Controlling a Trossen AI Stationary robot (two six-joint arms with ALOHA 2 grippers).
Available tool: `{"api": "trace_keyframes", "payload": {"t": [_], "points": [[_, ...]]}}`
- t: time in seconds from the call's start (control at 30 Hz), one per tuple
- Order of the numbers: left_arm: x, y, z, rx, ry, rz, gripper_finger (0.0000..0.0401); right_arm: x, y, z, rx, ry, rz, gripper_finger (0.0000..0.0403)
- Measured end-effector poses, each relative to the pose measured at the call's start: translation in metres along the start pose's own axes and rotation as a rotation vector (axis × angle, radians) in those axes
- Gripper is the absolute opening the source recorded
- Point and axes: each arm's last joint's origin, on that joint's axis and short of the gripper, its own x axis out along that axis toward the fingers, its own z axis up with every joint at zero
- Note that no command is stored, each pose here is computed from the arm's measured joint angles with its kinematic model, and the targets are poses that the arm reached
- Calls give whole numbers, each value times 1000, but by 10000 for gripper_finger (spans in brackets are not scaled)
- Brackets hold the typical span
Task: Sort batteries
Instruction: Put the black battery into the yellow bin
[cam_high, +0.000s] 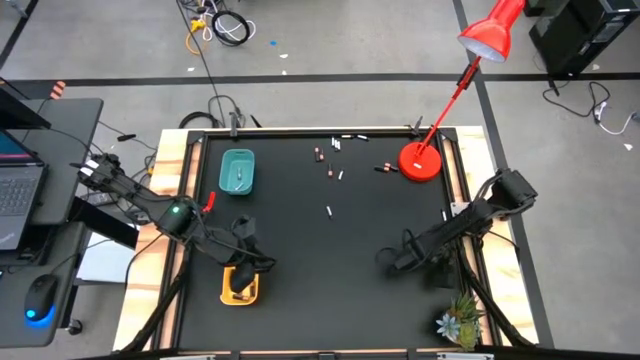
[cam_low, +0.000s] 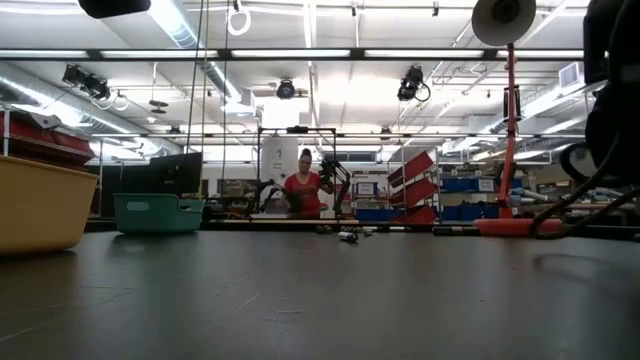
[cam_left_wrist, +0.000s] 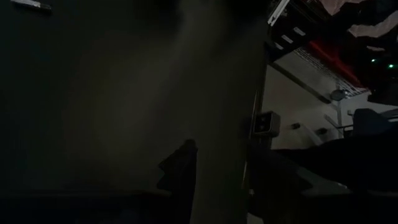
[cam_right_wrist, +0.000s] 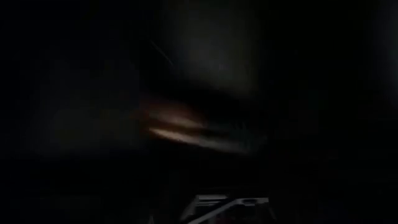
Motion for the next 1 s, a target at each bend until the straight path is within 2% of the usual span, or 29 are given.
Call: {"api": "trace_keyframes", "payload": {"t": [0.1,0.3,0.5,0.67,0.8,1.0], "points": [[0,0,0,-21,13,-10,147,-6,1,-1,8,-48,-7,208],[0,0,1,-25,9,-10,147,-48,16,-7,-34,-240,-16,195],[1,4,6,-41,-11,-2,147,-76,18,-17,122,-385,39,193],[3,8,12,-56,-62,45,147,-96,28,-21,96,-623,115,192],[17,12,18,-74,-111,107,147,-108,27,-12,164,-764,183,188],[61,16,26,-229,-125,148,147,-130,18,-3,315,-1012,255,176]]}}
